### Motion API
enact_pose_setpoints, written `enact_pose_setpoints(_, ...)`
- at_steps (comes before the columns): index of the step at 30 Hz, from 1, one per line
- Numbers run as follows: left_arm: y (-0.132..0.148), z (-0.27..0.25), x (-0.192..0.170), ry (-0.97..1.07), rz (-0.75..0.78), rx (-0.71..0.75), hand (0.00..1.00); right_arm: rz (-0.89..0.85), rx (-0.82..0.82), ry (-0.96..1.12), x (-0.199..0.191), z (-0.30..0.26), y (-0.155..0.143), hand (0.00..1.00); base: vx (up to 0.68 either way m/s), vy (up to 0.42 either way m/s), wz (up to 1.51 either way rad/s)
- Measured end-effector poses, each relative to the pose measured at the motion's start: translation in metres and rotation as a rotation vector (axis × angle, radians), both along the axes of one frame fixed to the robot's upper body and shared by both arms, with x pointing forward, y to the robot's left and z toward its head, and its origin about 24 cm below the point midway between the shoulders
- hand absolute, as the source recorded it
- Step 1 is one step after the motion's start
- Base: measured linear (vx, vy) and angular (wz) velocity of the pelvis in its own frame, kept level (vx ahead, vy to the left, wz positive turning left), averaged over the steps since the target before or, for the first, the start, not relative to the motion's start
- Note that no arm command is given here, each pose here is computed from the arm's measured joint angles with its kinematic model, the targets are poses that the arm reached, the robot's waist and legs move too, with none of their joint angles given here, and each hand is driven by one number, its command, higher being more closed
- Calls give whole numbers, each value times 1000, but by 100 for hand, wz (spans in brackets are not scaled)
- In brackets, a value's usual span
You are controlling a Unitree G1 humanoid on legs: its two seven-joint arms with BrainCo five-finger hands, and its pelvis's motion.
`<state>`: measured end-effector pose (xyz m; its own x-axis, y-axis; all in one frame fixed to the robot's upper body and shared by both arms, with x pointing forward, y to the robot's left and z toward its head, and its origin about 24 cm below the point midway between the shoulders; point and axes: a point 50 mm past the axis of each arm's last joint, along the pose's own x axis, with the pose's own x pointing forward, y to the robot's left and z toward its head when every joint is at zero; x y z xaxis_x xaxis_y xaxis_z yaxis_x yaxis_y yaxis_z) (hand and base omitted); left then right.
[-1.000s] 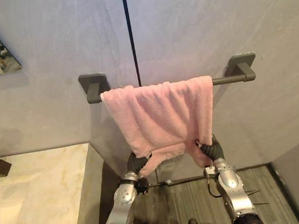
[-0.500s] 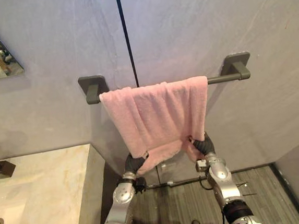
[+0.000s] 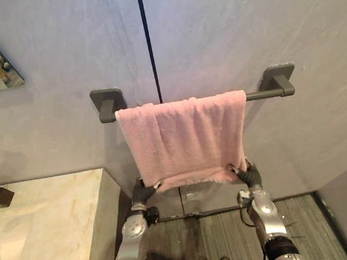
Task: Organize washtable
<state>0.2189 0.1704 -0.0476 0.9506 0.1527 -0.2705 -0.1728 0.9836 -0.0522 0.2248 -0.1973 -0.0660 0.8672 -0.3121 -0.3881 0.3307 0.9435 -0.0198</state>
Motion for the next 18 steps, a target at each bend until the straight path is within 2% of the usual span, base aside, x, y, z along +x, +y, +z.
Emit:
enact_pose_setpoints(5,22,-9,-15,53,83,13,0,-141,-17,98,-35,-16,-33,0,7,-18,-9)
enact_pose_setpoints(9,23,-9,-17,59,94,17,0,-174,-10,98,-44,-16,-41,0,-20,-12,0)
enact_pose_setpoints(12,33,-1,-23,26,144,26,0,-197,-34,26,-47,-2,-47,0,-31,-22,-1)
enact_pose_setpoints(15,51,23,-25,-77,208,57,0,-296,-101,-103,-50,29,-69,0,-11,-9,-1)
enact_pose_setpoints(18,54,50,-24,-193,225,73,0,-357,-174,-255,-46,66,-84,0,0,0,0)
